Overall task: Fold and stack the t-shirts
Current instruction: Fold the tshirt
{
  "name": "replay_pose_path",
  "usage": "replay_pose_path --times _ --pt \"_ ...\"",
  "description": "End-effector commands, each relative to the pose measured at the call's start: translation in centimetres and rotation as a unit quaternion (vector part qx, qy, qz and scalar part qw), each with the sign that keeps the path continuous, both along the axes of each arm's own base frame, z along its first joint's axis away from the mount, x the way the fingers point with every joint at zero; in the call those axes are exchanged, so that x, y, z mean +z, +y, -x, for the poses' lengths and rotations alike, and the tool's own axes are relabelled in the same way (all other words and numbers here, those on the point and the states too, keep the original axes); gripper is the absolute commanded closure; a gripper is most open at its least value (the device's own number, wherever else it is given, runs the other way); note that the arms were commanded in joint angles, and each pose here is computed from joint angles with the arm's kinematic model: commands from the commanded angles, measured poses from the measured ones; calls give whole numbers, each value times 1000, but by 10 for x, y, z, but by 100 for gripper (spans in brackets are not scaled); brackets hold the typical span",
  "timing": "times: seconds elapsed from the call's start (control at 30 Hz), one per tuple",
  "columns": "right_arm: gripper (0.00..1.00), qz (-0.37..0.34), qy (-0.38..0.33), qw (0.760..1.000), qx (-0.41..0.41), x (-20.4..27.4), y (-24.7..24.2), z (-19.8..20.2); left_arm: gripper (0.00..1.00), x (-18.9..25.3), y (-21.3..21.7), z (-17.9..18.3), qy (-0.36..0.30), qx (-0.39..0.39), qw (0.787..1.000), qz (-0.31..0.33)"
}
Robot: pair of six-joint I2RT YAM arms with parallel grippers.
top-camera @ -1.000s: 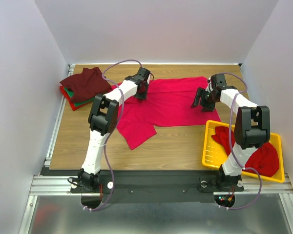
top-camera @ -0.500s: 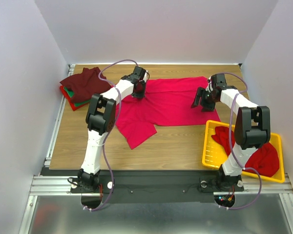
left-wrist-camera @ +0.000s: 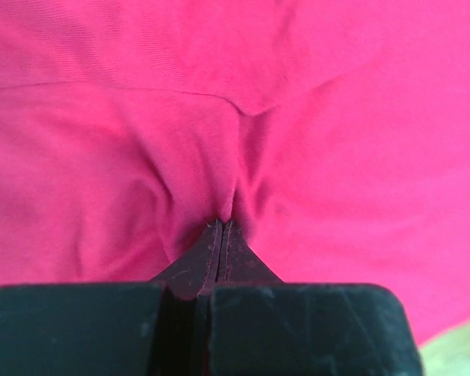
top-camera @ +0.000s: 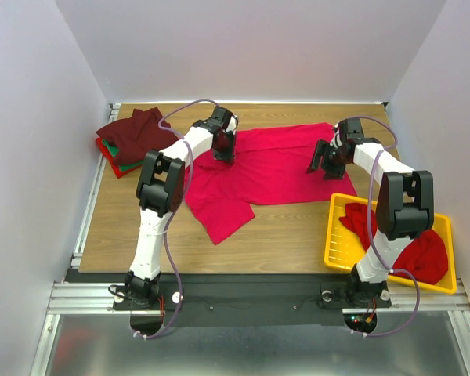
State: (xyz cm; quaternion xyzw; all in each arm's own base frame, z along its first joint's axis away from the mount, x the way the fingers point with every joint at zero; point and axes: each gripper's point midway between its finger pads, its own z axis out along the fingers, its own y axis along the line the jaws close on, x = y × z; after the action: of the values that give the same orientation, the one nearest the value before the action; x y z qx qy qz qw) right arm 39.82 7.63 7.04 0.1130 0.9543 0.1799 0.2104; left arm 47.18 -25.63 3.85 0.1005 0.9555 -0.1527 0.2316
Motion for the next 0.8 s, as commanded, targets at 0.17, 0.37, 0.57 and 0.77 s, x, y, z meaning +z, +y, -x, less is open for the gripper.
replay_pose_path --times 0.17,0.37,0.57,0.77 --pt "28 3 -38 999 2 23 1 -5 100 43 -12 2 12 18 999 49" --pt "28 5 -40 999 2 25 0 -5 100 50 -16 7 29 14 997 72" --pt "28 3 -38 999 1 24 0 -4 100 44 -24 20 62 -2 994 93" --pt "28 2 -38 999 2 25 1 -3 100 43 -34 30 85 -12 988 125"
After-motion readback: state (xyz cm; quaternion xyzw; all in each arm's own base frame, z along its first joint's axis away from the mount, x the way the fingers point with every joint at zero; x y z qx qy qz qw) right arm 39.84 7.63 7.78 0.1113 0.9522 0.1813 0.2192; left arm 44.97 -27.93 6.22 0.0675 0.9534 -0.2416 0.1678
